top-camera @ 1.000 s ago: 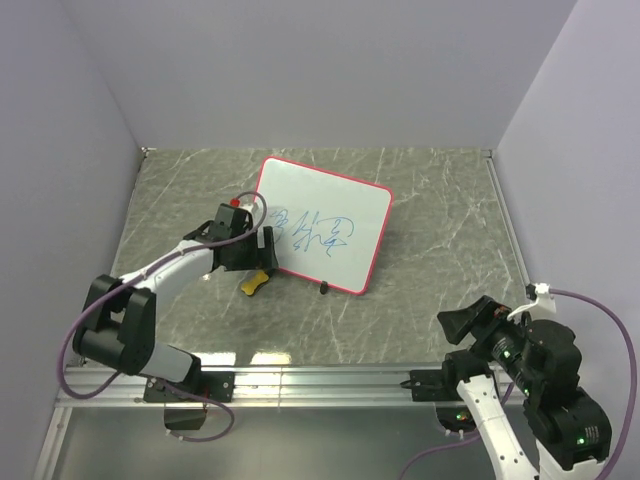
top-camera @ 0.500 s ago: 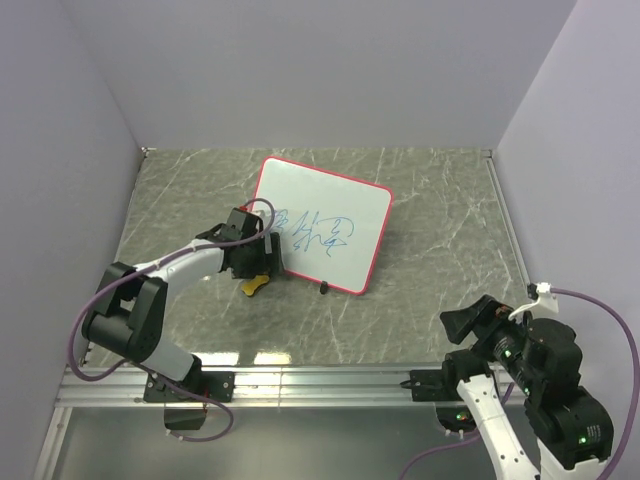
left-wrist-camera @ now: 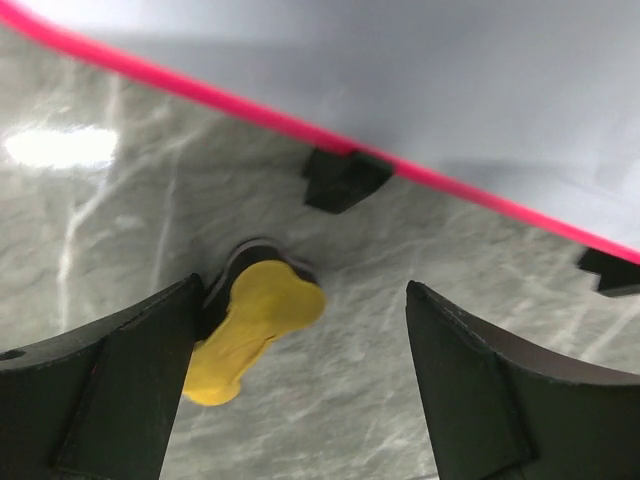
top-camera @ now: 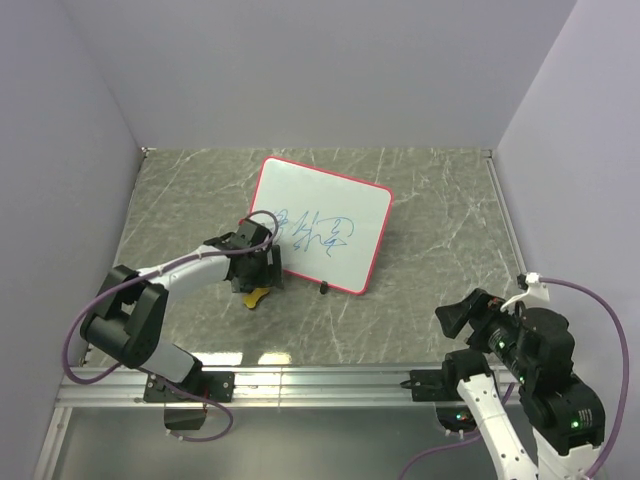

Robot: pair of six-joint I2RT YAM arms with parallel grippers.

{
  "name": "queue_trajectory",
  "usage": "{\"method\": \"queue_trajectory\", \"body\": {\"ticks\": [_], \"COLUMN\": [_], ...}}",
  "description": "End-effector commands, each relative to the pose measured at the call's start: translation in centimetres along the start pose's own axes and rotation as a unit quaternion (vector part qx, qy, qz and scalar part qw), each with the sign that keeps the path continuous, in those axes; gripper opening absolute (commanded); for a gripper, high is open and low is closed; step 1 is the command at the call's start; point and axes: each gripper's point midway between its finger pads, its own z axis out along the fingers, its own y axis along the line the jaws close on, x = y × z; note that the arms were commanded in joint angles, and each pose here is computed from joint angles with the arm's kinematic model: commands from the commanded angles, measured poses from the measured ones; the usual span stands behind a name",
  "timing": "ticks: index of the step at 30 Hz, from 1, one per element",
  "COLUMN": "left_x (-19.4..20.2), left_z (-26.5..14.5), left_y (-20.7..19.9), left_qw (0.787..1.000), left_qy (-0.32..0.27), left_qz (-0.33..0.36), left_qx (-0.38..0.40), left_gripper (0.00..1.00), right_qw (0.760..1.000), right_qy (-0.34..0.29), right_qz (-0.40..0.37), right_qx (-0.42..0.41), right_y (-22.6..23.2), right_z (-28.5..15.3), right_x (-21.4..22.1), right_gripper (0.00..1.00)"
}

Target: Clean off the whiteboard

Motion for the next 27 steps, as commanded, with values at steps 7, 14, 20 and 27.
{"method": "queue_trajectory", "body": {"ticks": [7, 14, 20, 27], "left_x": [0.7, 3.0, 3.1, 3.6], "left_z": [-1.3, -1.0, -0.3, 0.7], "left_y": [1.3, 0.2, -0.2, 0.2], "left_qw": [0.998, 0.999, 0.998, 0.997], "left_qy": [0.003, 0.016, 0.024, 0.039], "left_qz": [-0.008, 0.000, 0.002, 0.001], "left_qx": [-0.058, -0.044, -0.056, -0.073], "left_gripper": [0.84, 0.67, 0.52, 0.30], "right_qw": [0.999, 0.999, 0.999, 0.999], "right_qy": [-0.006, -0.011, -0.006, -0.006], "right_qz": [-0.023, -0.020, -0.024, -0.023], "right_qx": [-0.024, -0.023, -0.027, -0.024], "right_y": [1.1, 0.6, 0.8, 0.9], "right_z": [1.0, 1.1, 1.2, 1.2], "right_x": [-1.0, -0.5, -0.5, -0.7], "right_gripper": [0.94, 0.94, 0.94, 0.94]}}
